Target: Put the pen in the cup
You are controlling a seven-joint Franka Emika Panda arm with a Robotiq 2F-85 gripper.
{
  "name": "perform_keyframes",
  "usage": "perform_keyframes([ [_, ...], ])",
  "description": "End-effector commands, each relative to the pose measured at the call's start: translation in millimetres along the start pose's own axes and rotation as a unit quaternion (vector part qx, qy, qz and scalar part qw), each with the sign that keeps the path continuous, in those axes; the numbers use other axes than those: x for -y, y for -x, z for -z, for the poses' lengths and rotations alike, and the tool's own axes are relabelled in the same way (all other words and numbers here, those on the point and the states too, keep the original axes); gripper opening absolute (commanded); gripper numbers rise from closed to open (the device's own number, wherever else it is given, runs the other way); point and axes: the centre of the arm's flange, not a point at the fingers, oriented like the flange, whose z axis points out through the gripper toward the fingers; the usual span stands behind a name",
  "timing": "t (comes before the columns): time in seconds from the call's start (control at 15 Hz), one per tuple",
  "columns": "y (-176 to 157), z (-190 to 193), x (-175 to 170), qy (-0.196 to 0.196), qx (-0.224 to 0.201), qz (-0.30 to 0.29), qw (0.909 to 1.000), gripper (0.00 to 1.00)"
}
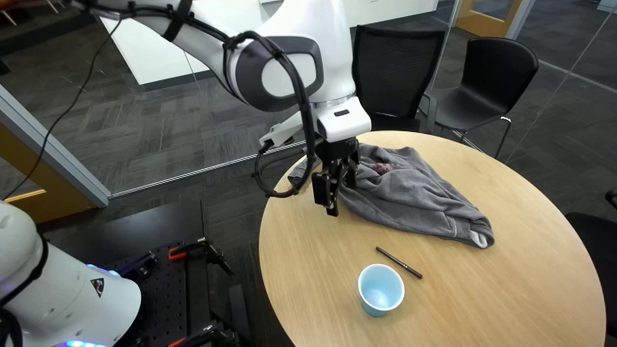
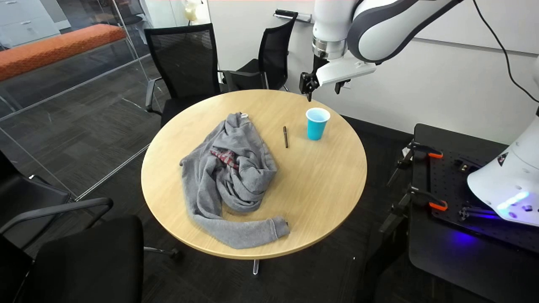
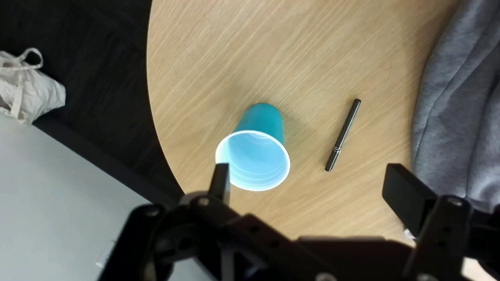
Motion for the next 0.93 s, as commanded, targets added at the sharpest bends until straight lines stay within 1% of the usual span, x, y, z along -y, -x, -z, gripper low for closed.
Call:
perform_keyframes([
  [0.0,-21,-12,19,0.022,0.004,0.069,0.9974,1.00],
  [0.13,-25,-19,25,0.015,0.010,0.071,0.9973,1.00],
  [0.27,-29,-27,33,0.011,0.014,0.057,0.9982,1.00],
  [0.6,-40,-51,57,-0.011,0.043,0.027,0.9986,1.00],
  [0.87,-51,-75,72,-0.006,0.053,0.006,0.9986,1.00],
])
